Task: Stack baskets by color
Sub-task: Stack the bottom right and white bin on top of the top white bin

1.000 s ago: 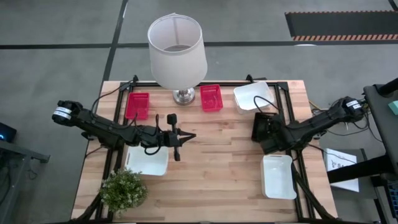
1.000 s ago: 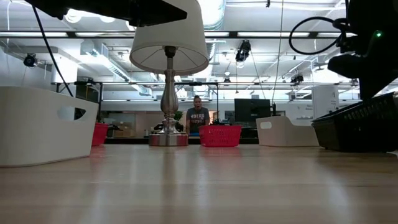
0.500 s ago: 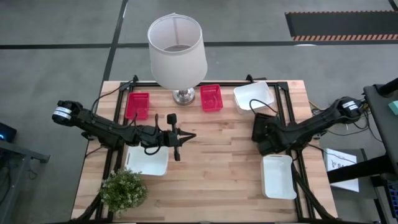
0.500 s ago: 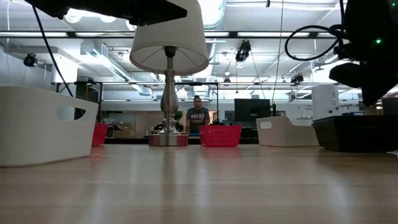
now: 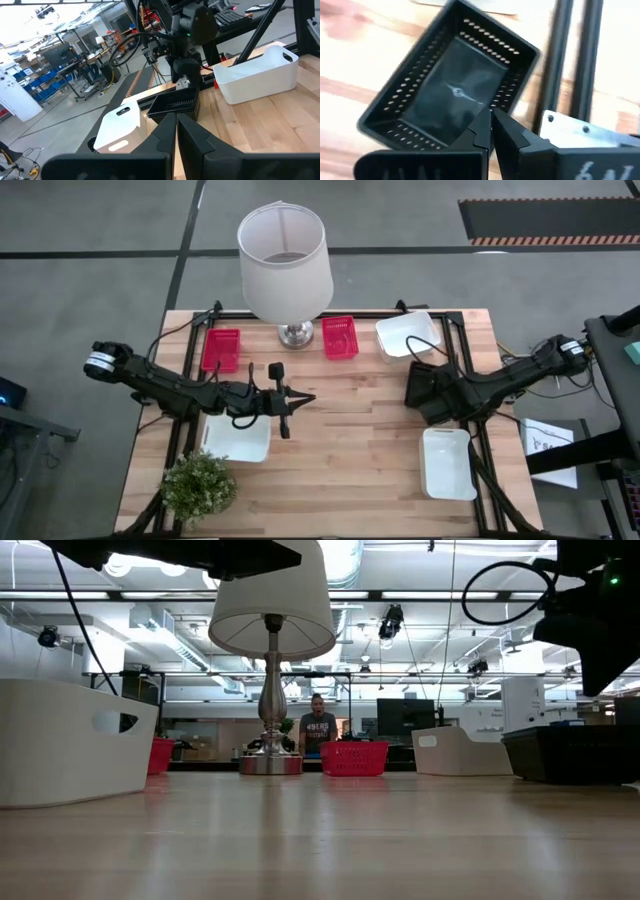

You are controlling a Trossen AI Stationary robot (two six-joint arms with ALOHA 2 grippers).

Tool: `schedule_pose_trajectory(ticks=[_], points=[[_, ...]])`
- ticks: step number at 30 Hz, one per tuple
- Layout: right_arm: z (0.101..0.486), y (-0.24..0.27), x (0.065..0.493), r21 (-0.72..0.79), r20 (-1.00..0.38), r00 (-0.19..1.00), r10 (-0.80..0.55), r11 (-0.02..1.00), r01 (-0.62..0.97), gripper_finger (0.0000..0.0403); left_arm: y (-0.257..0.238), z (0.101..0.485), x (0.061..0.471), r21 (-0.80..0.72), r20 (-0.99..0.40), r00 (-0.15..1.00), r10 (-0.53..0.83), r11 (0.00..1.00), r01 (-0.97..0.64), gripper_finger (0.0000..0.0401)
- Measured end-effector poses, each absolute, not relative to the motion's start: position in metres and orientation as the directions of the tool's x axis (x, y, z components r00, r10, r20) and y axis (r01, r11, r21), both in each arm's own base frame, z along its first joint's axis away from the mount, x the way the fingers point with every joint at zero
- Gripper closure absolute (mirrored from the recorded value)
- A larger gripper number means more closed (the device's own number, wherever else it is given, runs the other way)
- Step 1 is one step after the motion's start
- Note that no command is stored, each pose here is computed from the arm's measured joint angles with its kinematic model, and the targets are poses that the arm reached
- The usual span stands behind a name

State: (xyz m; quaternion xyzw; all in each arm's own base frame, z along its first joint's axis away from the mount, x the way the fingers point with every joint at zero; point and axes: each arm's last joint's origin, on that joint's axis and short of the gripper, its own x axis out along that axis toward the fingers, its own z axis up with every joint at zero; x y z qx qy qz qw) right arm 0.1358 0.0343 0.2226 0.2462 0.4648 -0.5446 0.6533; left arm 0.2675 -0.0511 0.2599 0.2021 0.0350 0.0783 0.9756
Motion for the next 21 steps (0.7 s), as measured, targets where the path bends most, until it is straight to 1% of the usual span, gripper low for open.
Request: schedule_pose_trajectory(ticks=[3,6,9,13,15,17,19,21], points=[[0.218,0.037,0.145,-0.152,-0.880,0.036,-0.473,0.354,0.923,0.0394,-0.051,0.260,0.268,0.400,-0.037,0.985,0.167,0.906,-0.138,0.0400],[0.215,0.041,0.159,-0.138,-0.868,0.144,-0.475,0.509,0.850,0.0394,-0.051,0.260,0.268,0.400,-0.037,0.985,0.167,0.906,-0.139,0.0400],[0.218,0.045,0.174,-0.103,-0.829,0.312,-0.465,0.674,0.732,0.0394,-0.051,0.260,0.268,0.400,-0.037,0.985,0.167,0.906,-0.139,0.0400],[0.232,0.051,0.192,-0.061,-0.741,0.539,-0.401,0.840,0.540,0.0394,-0.051,0.260,0.268,0.400,-0.036,0.985,0.167,0.906,-0.139,0.0400],[0.240,0.054,0.197,-0.064,-0.708,0.616,-0.346,0.900,0.431,0.0394,-0.051,0.260,0.268,0.401,-0.036,0.985,0.167,0.906,-0.139,0.0400],[0.245,0.056,0.199,-0.083,-0.692,0.664,-0.282,0.946,0.314,0.0394,-0.051,0.260,0.268,0.403,-0.036,0.985,0.167,0.905,-0.139,0.0400],[0.248,0.058,0.200,-0.099,-0.683,0.698,-0.216,0.974,0.205,0.0394,-0.051,0.260,0.268,0.411,-0.031,0.985,0.168,0.901,-0.141,0.0400],[0.249,0.059,0.202,-0.104,-0.674,0.719,-0.170,0.985,0.136,0.0394,-0.051,0.262,0.268,0.418,-0.015,0.986,0.167,0.896,-0.146,0.0400]])
